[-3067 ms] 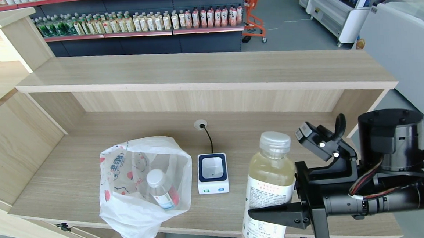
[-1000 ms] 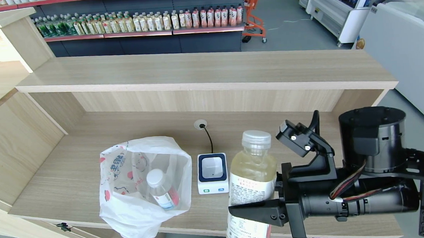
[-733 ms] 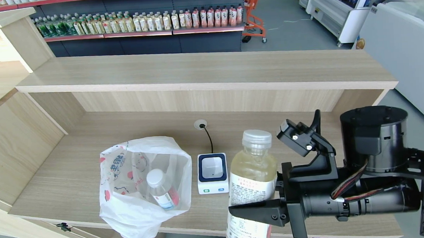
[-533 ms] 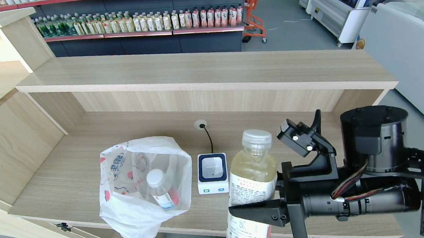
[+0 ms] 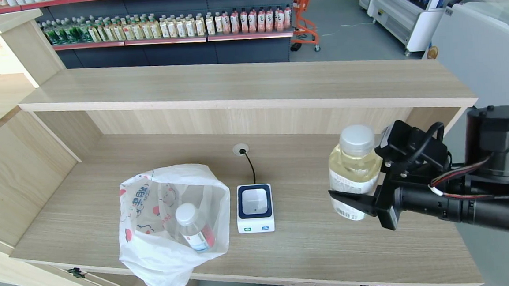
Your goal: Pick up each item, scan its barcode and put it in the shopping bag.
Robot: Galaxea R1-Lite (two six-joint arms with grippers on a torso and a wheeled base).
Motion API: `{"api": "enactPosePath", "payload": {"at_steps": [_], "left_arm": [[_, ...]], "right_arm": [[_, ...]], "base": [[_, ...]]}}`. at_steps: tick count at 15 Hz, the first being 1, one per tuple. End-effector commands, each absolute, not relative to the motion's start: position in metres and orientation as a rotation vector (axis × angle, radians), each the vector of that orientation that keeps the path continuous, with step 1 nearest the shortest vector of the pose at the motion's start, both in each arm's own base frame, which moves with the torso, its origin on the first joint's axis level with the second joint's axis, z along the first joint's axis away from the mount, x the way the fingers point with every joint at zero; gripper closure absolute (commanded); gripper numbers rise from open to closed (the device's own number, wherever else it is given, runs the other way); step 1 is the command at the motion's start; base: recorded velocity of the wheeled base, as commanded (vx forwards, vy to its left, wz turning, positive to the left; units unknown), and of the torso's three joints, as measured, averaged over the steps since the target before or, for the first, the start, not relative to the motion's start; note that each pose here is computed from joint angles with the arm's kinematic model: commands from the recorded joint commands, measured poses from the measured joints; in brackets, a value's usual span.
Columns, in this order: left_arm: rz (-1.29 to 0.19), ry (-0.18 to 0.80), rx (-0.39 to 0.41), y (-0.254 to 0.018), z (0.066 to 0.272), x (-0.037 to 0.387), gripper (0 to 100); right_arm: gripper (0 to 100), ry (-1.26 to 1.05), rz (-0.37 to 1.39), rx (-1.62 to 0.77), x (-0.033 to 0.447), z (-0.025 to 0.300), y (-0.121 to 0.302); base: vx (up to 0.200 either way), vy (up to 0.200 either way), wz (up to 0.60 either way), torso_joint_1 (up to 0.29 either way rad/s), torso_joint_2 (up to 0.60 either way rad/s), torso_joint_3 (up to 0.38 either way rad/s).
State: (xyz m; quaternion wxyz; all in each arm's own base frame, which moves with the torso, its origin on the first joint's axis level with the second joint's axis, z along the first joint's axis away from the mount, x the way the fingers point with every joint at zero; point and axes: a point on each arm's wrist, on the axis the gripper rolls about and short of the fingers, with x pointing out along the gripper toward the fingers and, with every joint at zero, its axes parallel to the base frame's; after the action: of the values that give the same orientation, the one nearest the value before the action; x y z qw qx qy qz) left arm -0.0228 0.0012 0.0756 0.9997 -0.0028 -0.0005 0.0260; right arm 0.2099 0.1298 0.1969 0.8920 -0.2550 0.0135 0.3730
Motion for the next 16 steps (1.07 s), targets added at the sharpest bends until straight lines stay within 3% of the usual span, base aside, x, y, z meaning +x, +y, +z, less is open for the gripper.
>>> {"api": "enactPosePath", "payload": {"at_steps": [1, 7, 16], "left_arm": [[0.052, -0.002, -0.006, 0.001, 0.076, -0.023, 0], [0.052, -0.002, -0.006, 0.001, 0.076, -0.023, 0], [0.052, -0.002, -0.003, 0.001, 0.076, -0.023, 0]], "right_arm": [[100, -0.046, 0.675, -0.61, 0.22, 0.197, 0.118], [100, -0.201, 0.61, -0.811, 0.229, 0.174, 0.115], [100, -0.263, 0.592, -0.949, 0.234, 0.171, 0.118]], "base": [[0.0, 0.0, 0.0, 0.0, 0.0, 0.0], [0.0, 0.0, 0.0, 0.0, 0.0, 0.0], [0.0, 0.0, 0.0, 0.0, 0.0, 0.0]]}}
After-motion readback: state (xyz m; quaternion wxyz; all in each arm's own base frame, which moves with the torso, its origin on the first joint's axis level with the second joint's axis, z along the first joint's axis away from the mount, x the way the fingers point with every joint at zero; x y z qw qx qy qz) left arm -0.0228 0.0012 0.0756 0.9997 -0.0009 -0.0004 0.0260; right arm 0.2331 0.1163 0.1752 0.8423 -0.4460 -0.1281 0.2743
